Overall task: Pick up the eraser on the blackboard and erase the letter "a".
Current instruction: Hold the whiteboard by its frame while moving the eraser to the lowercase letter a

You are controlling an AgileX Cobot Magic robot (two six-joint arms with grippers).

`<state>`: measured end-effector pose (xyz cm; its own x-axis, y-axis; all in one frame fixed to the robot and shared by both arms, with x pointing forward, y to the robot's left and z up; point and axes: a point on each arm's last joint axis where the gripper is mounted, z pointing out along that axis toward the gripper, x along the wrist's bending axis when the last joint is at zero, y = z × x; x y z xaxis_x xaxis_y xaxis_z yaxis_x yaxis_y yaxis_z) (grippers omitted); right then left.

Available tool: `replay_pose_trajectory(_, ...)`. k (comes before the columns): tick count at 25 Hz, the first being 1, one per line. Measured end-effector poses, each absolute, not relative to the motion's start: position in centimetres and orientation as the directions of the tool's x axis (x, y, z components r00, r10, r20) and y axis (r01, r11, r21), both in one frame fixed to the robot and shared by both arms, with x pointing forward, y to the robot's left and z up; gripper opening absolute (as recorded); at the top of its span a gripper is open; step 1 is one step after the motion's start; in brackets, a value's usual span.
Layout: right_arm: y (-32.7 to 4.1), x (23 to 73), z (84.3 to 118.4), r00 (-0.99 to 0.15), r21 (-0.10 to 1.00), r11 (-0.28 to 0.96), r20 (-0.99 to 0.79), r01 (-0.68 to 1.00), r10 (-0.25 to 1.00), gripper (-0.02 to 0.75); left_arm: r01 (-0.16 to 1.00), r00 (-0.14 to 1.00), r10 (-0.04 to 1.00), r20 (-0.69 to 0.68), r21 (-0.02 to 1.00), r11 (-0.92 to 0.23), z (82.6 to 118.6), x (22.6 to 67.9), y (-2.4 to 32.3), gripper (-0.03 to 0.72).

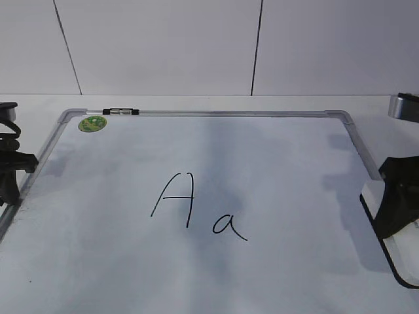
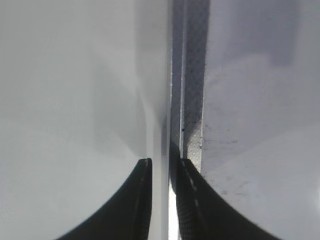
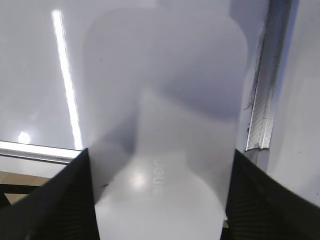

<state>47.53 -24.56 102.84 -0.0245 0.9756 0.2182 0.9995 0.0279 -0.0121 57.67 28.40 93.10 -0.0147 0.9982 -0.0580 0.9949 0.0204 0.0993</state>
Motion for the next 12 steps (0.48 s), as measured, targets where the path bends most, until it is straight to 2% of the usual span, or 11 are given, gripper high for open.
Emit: replay_pose_trajectory(12,-24.56,47.53,102.84,-0.025,-0.012,0.029,0.218,1.000,0.976,0.560,0.994,0.037,0.998,-0.057,0.102,-0.031,93.14,57.68,28.36,0.170)
